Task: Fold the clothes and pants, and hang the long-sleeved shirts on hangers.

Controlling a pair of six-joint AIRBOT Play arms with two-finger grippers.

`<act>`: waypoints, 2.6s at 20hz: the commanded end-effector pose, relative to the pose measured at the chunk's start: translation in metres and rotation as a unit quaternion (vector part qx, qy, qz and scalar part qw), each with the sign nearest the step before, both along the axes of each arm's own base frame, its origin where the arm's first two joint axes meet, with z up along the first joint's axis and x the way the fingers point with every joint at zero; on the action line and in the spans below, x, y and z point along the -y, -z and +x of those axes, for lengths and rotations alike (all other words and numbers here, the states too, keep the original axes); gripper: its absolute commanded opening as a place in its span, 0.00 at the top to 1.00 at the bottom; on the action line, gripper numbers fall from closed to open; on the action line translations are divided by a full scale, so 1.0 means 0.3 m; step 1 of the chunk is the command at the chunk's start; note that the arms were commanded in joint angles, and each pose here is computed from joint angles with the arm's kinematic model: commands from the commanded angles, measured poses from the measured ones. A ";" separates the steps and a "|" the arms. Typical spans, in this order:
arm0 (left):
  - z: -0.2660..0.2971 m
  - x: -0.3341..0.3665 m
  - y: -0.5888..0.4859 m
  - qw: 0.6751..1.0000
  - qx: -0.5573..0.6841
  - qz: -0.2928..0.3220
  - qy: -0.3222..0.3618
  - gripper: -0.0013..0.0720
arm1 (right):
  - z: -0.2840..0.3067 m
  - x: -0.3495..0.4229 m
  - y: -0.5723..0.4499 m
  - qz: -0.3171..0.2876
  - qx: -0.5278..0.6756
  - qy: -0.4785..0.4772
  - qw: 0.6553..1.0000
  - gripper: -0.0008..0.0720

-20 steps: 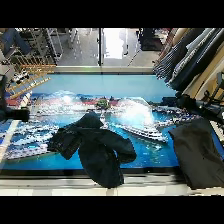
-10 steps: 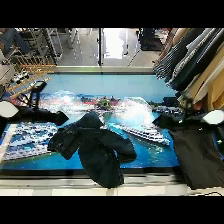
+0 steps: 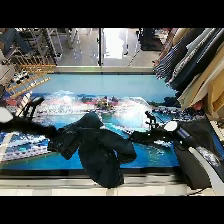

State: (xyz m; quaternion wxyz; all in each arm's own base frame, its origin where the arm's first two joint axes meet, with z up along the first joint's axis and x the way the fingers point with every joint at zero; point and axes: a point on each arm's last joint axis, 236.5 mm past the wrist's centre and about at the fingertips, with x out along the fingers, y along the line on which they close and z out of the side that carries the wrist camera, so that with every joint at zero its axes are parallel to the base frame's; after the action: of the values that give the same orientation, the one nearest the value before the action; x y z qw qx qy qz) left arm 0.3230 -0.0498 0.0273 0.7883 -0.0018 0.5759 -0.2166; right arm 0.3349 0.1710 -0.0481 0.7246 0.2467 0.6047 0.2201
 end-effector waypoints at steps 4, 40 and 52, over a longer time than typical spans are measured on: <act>-0.109 0.112 0.205 0.989 0.105 0.055 0.083 0.02 | -0.030 -0.002 0.061 0.033 -0.023 -0.049 0.998 0.10; 0.426 -0.906 -0.621 0.873 0.283 -0.160 -0.364 0.96 | 0.506 0.602 -0.534 -0.211 0.240 0.097 0.942 0.94; 0.158 -1.264 0.007 0.878 -0.005 0.031 -0.477 0.18 | 0.398 0.517 -0.196 -0.133 0.014 0.016 0.991 0.34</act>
State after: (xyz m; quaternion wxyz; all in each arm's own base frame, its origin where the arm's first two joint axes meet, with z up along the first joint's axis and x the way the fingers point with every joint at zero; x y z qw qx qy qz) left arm 0.4804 0.2949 0.0781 0.8916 -0.2681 0.3458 0.1163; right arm 0.5246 0.0032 0.0243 0.8358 0.1523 0.5217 0.0783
